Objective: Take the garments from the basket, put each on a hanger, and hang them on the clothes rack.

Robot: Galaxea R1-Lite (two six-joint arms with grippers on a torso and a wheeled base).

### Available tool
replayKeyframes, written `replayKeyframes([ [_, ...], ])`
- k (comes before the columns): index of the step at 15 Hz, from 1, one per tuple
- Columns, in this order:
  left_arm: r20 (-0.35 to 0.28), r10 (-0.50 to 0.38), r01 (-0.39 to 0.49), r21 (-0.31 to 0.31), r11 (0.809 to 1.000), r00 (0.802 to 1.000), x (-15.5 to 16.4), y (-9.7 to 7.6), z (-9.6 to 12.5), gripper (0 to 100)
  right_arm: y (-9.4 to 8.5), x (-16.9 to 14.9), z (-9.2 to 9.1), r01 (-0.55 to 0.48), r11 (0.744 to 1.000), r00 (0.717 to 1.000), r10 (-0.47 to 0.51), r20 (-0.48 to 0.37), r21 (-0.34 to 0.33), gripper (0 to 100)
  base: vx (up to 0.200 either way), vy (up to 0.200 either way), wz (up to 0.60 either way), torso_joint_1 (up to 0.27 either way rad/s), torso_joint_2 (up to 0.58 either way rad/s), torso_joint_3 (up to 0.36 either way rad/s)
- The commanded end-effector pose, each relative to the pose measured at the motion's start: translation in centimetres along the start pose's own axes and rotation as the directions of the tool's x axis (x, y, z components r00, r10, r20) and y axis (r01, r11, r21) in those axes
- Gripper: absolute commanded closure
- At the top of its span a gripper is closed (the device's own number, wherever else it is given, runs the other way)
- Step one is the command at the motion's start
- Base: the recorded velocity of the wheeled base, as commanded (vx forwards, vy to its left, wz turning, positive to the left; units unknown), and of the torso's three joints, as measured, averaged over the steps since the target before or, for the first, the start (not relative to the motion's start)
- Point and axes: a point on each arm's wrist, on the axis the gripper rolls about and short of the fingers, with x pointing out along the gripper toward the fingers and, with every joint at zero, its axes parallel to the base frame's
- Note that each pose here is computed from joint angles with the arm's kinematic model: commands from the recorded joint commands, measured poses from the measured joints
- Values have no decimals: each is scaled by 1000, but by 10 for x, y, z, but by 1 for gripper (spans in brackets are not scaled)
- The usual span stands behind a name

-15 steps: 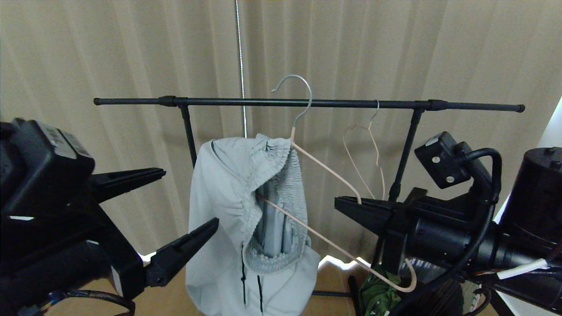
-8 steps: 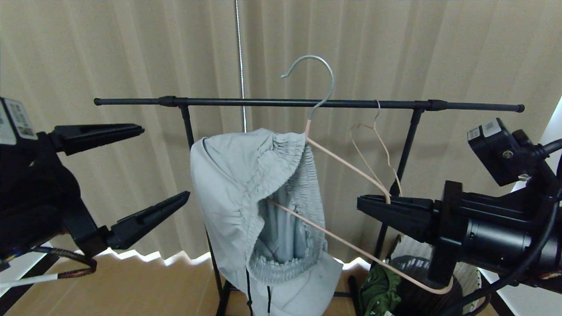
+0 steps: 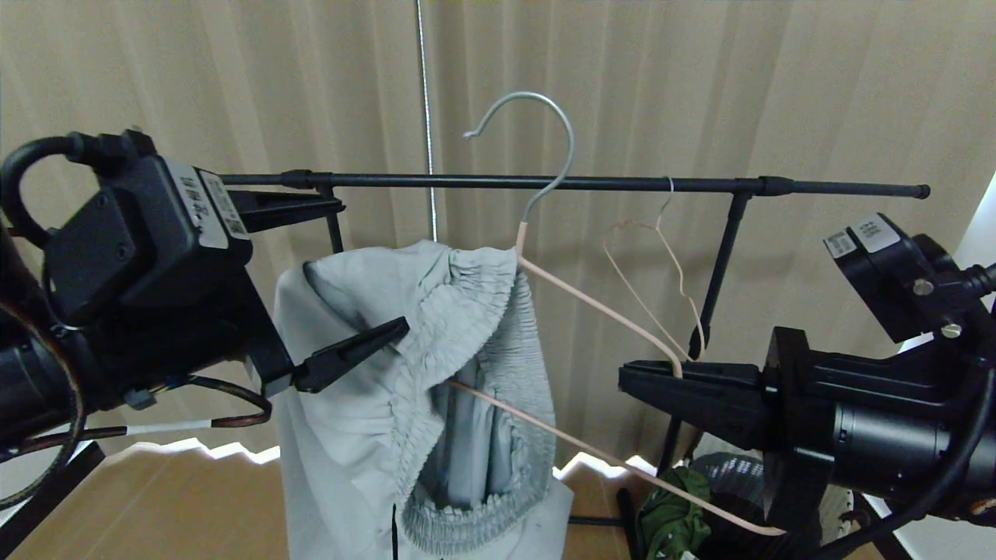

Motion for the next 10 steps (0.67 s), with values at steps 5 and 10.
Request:
replayKeyframes([
  [5,-30,-27,28,39,999,999,27,3,-10,0,13,5,-3,-65,998,998,65,-18,-10,100,0,0,0,0,0,0],
  [10,-35,-29,31,52,998,999,26,2,-11,100,16,4,-5,-91,996,996,90,-21,-22,100,0,0,0,0,0,0],
])
